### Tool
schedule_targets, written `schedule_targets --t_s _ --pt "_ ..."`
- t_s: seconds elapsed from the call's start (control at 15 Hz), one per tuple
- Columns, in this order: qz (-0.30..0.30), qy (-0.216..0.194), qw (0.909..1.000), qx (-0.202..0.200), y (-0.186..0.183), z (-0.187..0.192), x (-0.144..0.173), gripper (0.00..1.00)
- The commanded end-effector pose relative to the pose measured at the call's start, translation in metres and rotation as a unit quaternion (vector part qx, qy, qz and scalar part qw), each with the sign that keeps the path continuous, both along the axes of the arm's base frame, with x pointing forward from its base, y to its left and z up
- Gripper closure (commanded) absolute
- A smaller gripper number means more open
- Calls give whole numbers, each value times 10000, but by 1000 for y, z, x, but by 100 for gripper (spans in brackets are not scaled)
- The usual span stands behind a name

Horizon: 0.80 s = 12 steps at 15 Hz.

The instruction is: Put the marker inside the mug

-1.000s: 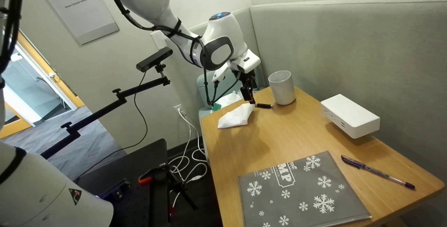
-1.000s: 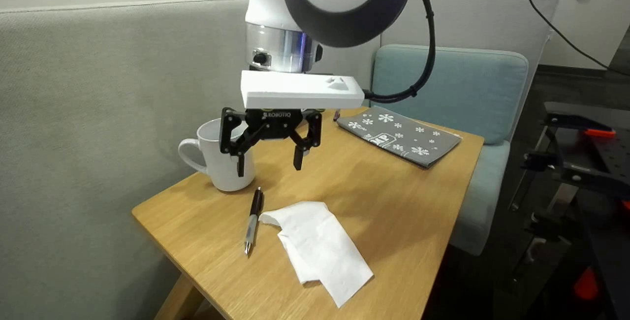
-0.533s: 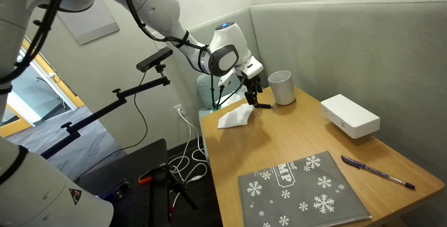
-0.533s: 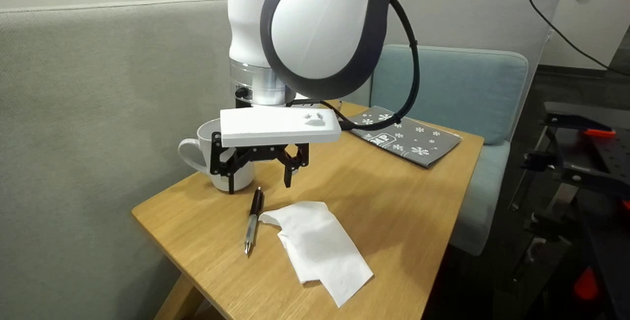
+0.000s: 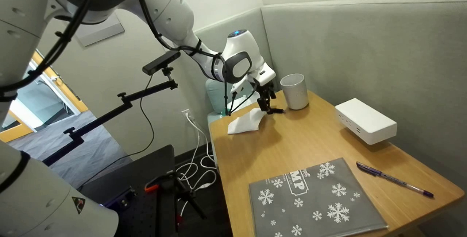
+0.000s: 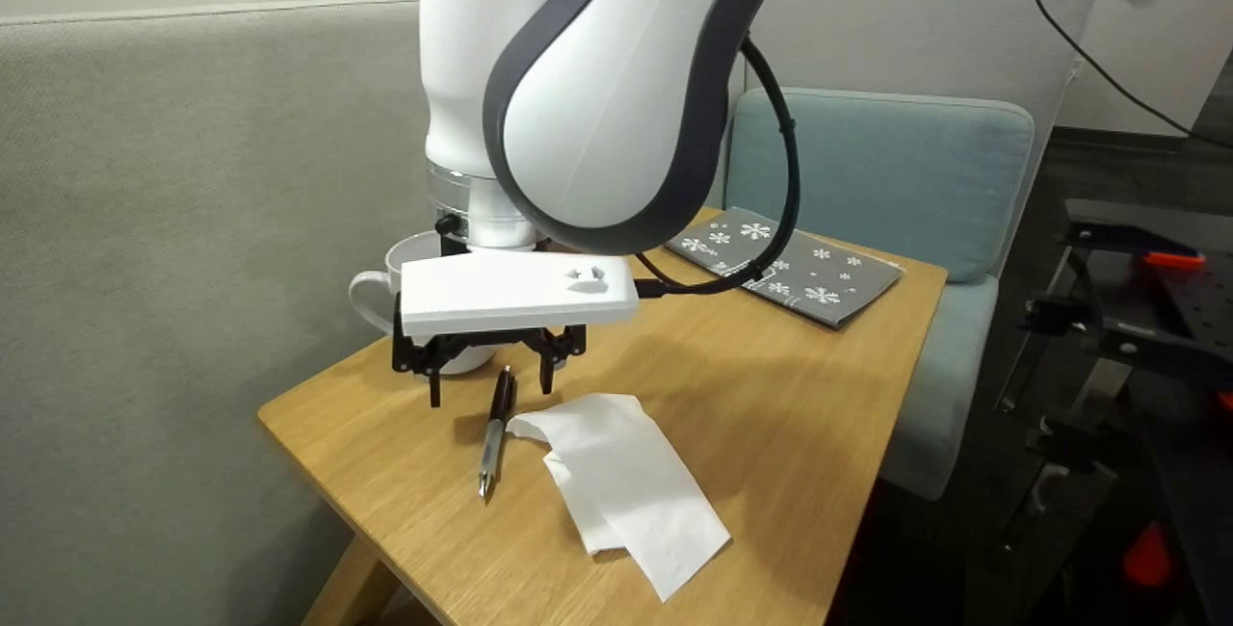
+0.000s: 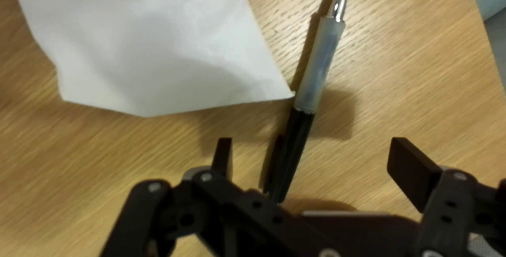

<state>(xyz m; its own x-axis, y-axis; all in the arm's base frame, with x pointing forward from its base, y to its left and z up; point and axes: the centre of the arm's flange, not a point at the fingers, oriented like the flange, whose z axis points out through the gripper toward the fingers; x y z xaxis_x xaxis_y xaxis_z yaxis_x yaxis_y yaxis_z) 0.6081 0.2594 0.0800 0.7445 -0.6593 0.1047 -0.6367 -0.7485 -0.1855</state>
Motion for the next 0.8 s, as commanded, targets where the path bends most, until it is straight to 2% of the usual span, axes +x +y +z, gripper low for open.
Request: schedule_targets --t_s 0.0,0.07,0.13,0.73 --pt "-110 42 9999 -70 12 -4 10 0" --pt "-98 53 9999 -67 12 -6 10 16" --pt "-88 52 9999 -77 13 -7 10 26" --pt "-97 20 9999 -68 13 -7 14 95"
